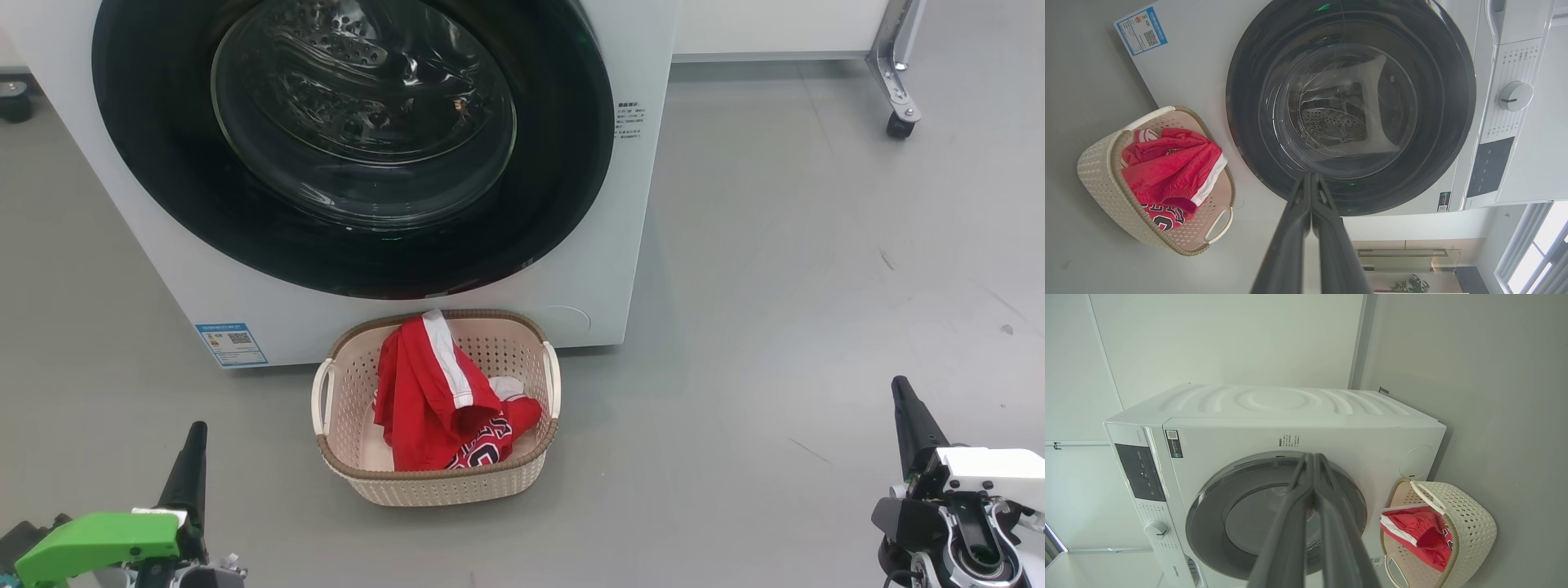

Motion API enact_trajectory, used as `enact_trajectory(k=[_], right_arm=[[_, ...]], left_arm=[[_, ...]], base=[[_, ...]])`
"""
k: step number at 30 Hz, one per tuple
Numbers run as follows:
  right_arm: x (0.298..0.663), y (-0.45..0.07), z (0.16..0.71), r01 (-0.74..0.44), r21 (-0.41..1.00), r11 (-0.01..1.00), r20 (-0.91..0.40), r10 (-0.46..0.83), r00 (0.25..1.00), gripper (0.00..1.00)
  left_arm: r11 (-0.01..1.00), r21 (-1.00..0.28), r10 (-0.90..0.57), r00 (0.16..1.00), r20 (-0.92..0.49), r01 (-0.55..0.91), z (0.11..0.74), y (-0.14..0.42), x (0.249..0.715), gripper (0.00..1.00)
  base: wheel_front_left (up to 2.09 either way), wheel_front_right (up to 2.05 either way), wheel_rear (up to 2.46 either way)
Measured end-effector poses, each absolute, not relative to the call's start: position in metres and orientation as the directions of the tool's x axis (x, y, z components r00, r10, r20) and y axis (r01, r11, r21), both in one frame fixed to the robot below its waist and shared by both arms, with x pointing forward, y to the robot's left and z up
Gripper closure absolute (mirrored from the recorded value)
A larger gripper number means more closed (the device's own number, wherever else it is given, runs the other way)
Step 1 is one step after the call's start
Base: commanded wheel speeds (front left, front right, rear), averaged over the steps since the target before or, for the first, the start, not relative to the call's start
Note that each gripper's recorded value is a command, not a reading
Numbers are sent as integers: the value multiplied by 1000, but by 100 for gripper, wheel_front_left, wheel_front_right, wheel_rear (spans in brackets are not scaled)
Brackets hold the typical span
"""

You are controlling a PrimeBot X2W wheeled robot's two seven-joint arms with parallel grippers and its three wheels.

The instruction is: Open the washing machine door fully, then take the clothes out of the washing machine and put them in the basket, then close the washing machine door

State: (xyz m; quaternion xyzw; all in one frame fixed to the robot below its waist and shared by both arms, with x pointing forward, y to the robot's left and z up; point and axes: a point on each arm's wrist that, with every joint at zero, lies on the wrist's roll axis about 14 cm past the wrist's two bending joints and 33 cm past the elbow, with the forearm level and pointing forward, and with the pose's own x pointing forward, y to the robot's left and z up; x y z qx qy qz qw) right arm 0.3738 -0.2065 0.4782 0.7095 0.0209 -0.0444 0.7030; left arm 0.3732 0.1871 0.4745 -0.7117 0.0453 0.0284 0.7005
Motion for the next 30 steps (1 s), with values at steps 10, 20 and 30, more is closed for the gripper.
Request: enact_trajectory(k=[10,20,30], right_arm=[[374,-206,478,92,996,-11,-92,-28,995,100],[374,-206,478,92,996,-11,-92,-28,995,100],[374,-206,478,92,996,-12,-92,-28,995,100]], left_arm=[[-16,-994,-24,994,-104,-105,474,187,373,100],[-16,-994,-24,994,-105,-105,474,187,373,100],[-17,-994,-23,994,-104,-105,474,187,373,100]], base=[[0,0,0],[0,0,0],[0,0,0]])
